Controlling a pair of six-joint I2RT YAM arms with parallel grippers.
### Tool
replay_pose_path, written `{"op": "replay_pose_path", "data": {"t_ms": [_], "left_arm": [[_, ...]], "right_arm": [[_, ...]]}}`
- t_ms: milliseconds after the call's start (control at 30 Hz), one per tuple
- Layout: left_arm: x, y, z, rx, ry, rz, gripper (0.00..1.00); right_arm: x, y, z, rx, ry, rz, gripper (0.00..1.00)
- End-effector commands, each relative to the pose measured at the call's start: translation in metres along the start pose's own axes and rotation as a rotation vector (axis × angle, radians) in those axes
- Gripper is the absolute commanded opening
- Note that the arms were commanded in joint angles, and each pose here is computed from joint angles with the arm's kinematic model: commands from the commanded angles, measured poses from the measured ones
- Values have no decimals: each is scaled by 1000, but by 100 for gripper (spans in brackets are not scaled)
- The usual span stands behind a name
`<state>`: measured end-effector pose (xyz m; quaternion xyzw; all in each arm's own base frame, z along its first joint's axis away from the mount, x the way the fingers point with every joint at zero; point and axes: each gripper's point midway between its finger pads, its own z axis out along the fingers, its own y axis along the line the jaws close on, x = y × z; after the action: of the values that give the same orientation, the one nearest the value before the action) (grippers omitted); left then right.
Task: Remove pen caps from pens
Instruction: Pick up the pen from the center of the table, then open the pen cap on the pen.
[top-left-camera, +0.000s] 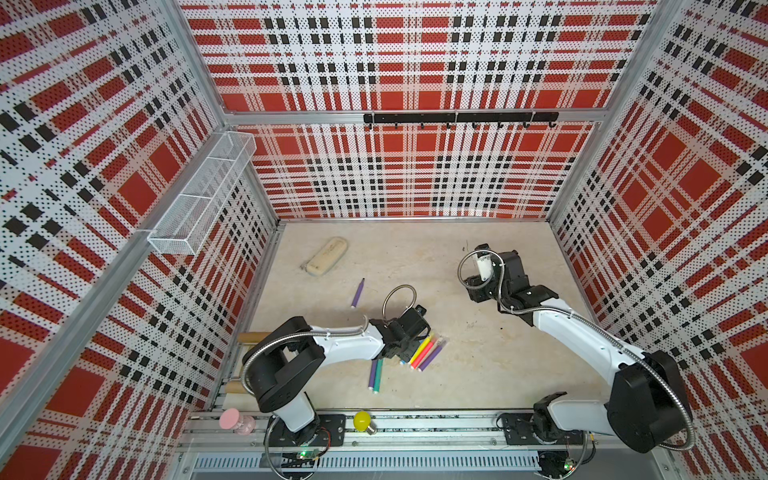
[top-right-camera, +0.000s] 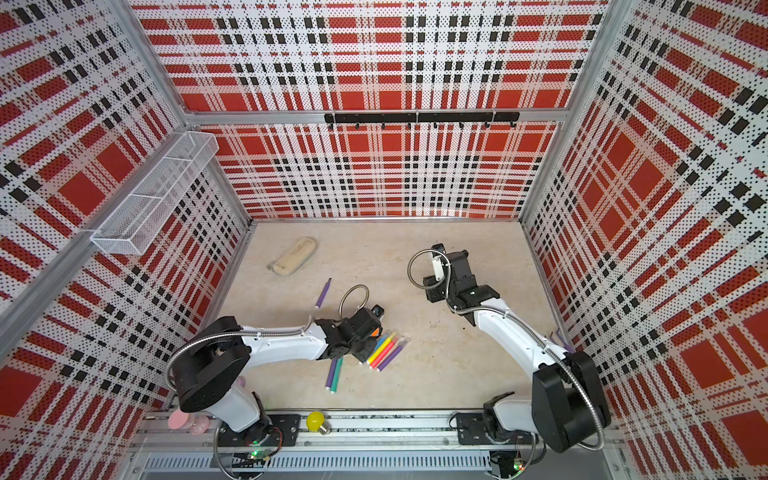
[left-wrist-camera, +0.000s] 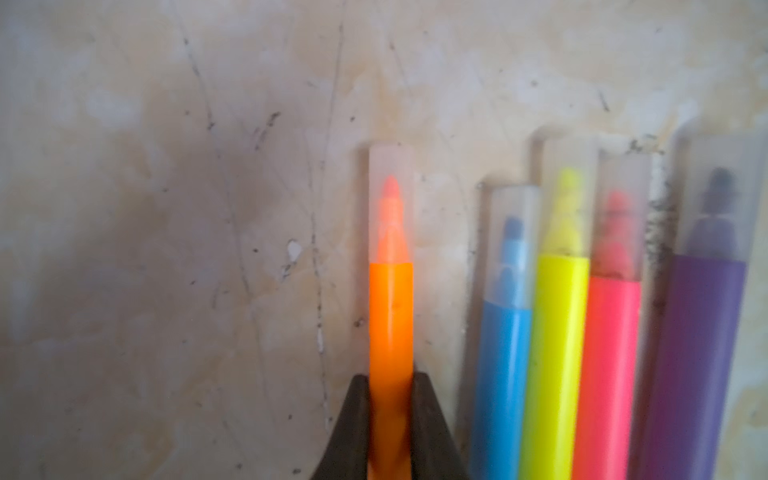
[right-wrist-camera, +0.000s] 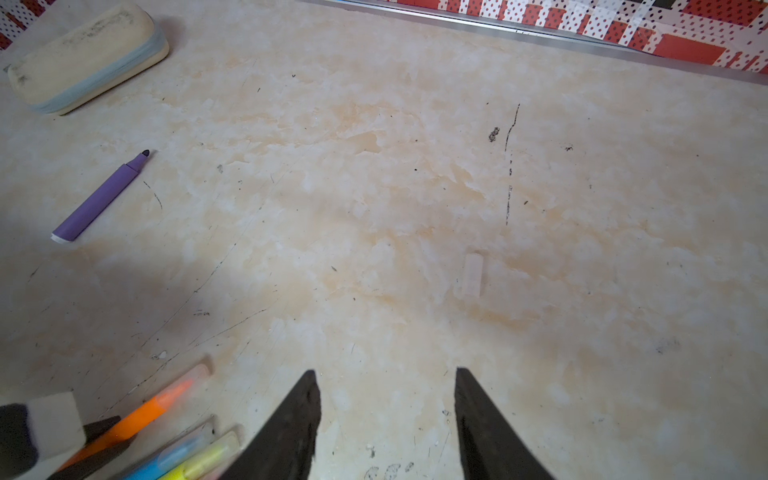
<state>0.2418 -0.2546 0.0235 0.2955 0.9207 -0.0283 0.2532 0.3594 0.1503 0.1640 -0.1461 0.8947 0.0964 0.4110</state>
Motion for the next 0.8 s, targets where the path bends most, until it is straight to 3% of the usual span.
{"op": "replay_pose_path", "data": {"t_ms": [0, 167, 333, 667, 767], "left_arm": [[-35, 21, -36, -48, -199, -74, 6], [-74, 8, -113, 118, -528, -113, 4], [-74, -1, -146, 220, -638, -136, 2], [-69, -11, -155, 268, -649, -135, 0], [-73, -14, -161, 276, -669, -126, 0]], "right_arm": [[-22, 16, -13, -93, -113, 17, 56], [-28, 87, -35, -563, -253, 90, 58], [-49, 117, -72, -883, -442, 244, 61], [-56, 167, -102, -1064, -481, 246, 69], [-52, 172, -95, -1030, -471, 237, 70]]}}
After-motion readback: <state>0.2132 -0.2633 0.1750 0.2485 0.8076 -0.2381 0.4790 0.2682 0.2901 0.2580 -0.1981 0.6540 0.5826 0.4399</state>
